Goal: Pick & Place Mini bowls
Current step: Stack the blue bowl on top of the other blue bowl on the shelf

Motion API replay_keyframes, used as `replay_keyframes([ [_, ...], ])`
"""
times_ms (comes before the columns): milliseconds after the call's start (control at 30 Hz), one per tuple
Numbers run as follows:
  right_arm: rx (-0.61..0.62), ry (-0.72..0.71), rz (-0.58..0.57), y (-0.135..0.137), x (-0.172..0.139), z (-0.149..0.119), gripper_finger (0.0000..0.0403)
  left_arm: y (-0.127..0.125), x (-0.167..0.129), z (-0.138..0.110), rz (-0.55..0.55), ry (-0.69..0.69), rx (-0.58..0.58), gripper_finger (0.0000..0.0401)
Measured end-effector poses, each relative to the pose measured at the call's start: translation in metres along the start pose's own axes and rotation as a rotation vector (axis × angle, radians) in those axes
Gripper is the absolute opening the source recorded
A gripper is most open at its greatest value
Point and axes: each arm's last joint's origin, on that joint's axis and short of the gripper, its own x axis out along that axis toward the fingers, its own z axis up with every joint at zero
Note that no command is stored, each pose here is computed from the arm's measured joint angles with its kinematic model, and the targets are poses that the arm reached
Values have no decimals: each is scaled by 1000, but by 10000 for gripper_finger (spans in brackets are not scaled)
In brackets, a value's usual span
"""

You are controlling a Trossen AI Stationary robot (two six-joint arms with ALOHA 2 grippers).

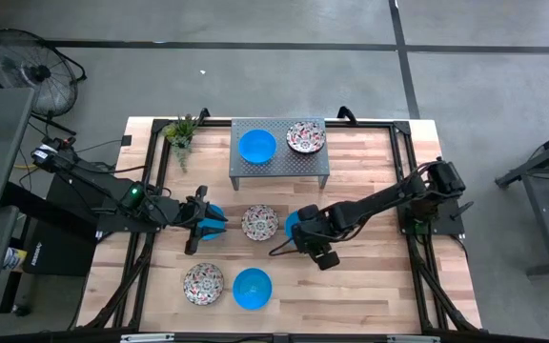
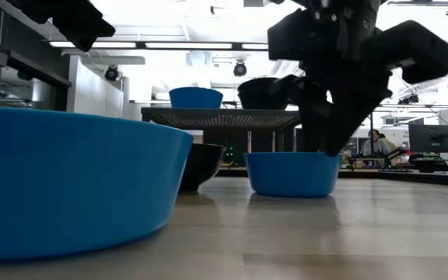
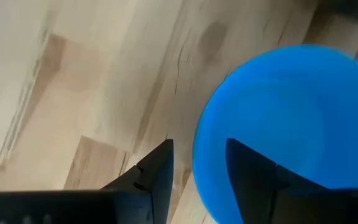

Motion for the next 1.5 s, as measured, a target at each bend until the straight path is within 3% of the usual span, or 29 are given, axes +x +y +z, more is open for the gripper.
replay_keyframes([
  [1200, 14, 91, -42, -3, 13, -8, 126, 0, 0, 0, -12, 0, 26, 133],
  [1500, 33, 103, -29, -2, 13, -9, 47, 0, 0, 0, -12, 1, 26, 133],
])
